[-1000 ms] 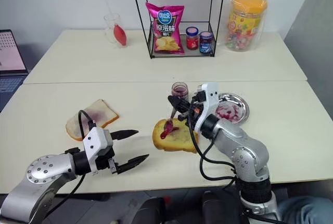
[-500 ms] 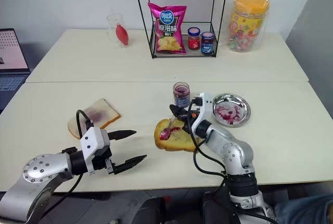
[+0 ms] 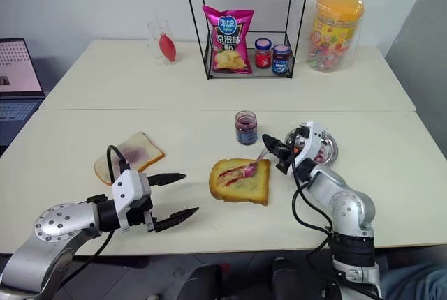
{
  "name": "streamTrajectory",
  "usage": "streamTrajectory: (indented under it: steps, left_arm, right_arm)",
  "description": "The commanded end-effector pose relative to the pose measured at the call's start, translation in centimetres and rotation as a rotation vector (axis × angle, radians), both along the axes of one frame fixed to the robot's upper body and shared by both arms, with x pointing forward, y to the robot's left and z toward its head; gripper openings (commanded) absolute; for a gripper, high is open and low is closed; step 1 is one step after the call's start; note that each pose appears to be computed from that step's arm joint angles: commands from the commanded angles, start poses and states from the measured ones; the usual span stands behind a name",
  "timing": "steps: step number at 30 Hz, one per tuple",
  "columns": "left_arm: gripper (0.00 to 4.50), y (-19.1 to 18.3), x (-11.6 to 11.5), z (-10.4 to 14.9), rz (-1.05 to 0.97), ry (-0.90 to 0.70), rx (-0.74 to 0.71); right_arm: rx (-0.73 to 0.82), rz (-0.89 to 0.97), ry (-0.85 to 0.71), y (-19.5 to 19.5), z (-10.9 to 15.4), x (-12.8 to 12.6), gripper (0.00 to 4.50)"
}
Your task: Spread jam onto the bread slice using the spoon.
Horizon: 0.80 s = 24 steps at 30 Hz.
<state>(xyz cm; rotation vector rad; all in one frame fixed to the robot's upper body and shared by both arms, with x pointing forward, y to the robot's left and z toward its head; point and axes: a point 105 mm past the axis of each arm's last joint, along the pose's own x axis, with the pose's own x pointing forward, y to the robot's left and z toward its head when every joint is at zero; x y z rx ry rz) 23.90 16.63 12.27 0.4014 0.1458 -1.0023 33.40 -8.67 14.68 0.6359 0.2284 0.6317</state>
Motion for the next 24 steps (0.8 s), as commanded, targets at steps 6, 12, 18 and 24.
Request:
streamTrajectory:
  steps: [6,12,18,24]
  left_arm:
    - [4.5,-0.3,-0.1,0.5,-0.035,-0.038,0.013]
    - [4.5,-0.3,-0.1,0.2,-0.04,-0.039,0.018]
    - [4.5,-0.5,-0.1,0.0,-0.046,-0.038,0.017]
    - [4.5,-0.7,-0.2,0.0,-0.054,-0.041,0.019]
  right_arm:
    - [0.106,0.076,-0.031,4.3,3.1,-0.3,0.02]
    - [0.036,0.029,0.047,5.9,0.1,1.5,0.02]
    - [0.02,-0.051,0.068,3.6,-0.9,2.3,0.02]
    - [0.011,-0.133,0.1,-0.7,-1.4,2.1,0.02]
